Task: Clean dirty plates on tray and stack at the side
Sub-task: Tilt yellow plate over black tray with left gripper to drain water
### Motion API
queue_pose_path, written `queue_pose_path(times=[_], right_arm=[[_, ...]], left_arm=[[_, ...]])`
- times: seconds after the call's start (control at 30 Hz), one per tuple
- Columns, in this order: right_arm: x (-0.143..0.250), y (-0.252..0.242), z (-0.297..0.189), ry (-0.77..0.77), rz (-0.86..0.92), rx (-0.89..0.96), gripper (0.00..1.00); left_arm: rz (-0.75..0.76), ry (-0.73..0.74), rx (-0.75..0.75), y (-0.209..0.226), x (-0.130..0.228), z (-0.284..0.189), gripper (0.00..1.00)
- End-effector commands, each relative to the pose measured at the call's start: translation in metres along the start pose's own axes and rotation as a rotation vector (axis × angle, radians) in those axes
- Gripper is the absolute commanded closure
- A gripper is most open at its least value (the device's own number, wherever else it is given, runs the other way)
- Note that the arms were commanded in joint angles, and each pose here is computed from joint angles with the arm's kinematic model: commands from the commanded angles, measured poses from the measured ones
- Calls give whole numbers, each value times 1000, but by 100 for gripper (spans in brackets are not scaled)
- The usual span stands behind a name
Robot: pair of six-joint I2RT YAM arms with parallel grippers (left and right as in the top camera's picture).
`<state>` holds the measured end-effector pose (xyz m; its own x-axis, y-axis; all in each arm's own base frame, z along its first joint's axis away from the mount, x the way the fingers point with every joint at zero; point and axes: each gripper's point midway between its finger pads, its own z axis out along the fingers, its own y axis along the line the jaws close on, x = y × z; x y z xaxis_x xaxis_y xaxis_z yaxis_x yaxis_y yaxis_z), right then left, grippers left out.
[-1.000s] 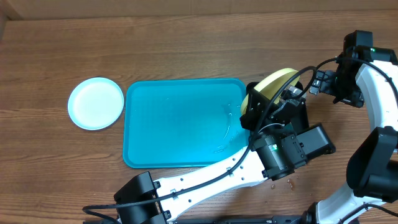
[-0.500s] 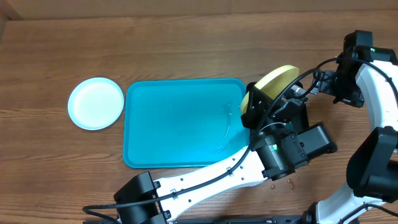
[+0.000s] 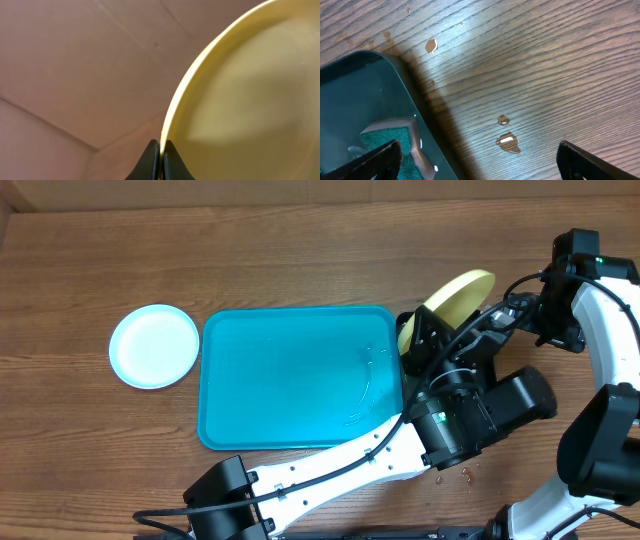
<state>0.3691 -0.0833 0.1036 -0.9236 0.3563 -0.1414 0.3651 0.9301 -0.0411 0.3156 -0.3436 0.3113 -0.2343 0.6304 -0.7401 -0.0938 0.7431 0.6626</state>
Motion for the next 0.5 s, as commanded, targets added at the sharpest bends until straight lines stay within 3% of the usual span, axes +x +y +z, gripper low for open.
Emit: queue_pose_path(times=[0.0, 0.47], right_arm=[[-5, -2, -8, -28, 10, -1, 0], [-5, -2, -8, -28, 10, -1, 0]], left_arm=[[99, 0, -110, 21, -14, -4, 96], [126, -10, -113, 24, -27, -5, 96]])
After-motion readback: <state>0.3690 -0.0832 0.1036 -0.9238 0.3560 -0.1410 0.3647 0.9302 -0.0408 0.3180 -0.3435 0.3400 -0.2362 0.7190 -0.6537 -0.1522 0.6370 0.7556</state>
